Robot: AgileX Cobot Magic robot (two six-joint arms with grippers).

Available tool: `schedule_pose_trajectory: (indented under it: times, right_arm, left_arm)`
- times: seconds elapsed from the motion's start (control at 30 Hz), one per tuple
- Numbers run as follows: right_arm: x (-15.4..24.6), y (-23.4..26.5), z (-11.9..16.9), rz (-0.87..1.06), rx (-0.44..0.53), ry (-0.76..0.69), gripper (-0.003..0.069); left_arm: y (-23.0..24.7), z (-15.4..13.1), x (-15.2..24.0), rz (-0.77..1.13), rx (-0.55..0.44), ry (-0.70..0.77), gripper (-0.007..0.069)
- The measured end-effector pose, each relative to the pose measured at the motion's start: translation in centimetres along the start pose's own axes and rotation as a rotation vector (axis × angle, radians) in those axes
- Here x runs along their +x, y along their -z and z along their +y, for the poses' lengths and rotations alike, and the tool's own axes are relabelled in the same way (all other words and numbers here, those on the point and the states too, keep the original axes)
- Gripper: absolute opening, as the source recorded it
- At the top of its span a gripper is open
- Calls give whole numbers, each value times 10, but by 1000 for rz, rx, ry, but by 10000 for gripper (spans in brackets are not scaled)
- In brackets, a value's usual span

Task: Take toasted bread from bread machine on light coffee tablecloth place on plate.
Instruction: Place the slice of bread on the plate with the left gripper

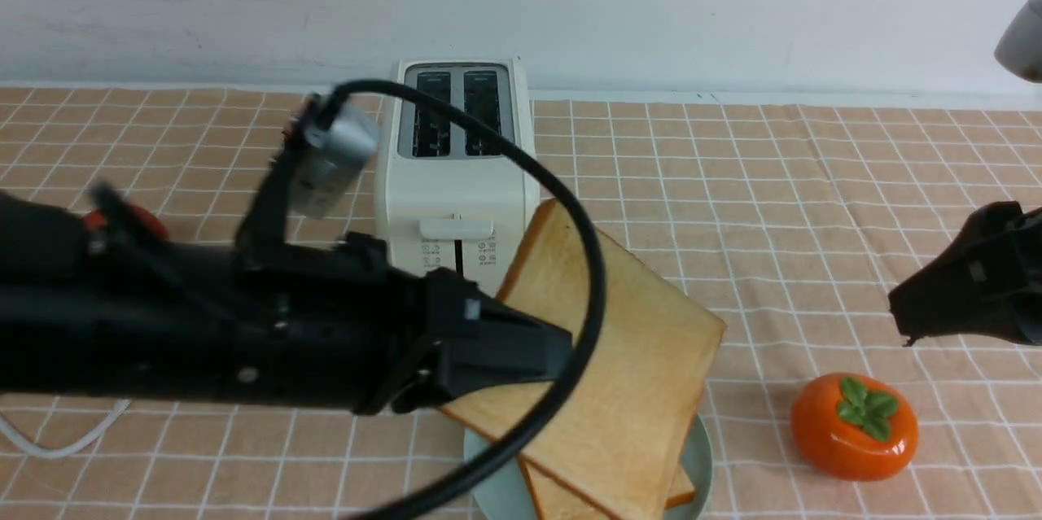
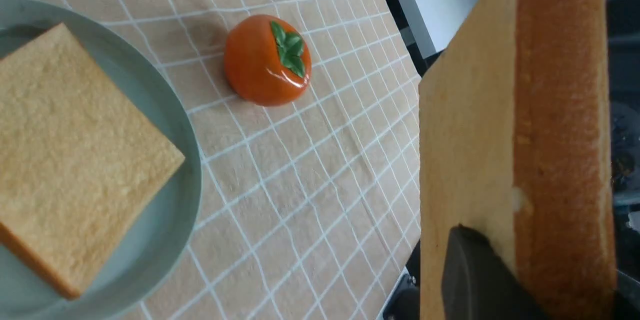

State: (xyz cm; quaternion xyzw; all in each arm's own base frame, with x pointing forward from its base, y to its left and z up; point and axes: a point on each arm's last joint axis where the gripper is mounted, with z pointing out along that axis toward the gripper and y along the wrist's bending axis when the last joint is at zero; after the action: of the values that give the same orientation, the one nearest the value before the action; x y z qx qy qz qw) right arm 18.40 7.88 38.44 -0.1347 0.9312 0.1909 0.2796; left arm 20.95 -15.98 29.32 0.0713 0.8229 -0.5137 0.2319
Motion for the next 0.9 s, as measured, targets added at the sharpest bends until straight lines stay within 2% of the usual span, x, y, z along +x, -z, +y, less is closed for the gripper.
schedule_pose_trajectory:
  times: [0.23,0.37,0.5,0.53,0.57,0.6,0.67,0.7,0.73,0.8,0.9]
  right_arm:
    - [0,0,0,5,-3,-1,476]
    - [2,0,0,19,-4,9,476]
    - [2,0,0,23,-4,14,476]
    - [2,0,0,23,-4,13,476]
    - [2,0,0,24,-4,13,476]
    - [2,0,0,24,-4,13,476]
    - [3,0,0,31,-5,14,476]
    - [3,0,0,36,-5,15,476]
    - [3,0,0,36,-5,15,476]
    - [4,0,0,44,-4,18,476]
    - [4,0,-2,47,20,29,475]
  left_arm:
    - [-57,74,-7,3,-117,152,99]
    - [-76,96,3,63,-162,168,146]
    - [-93,101,15,110,-197,128,323]
    - [-93,102,15,110,-202,120,347]
    - [-95,103,16,98,-242,83,446]
    - [-94,105,15,83,-270,69,484]
    - [-89,110,8,22,-365,39,612]
    - [-85,111,3,-20,-421,22,633]
    - [-84,112,3,-27,-434,21,638]
    - [-63,104,-13,-157,-563,-63,662]
    - [-39,85,-28,-282,-634,-175,649]
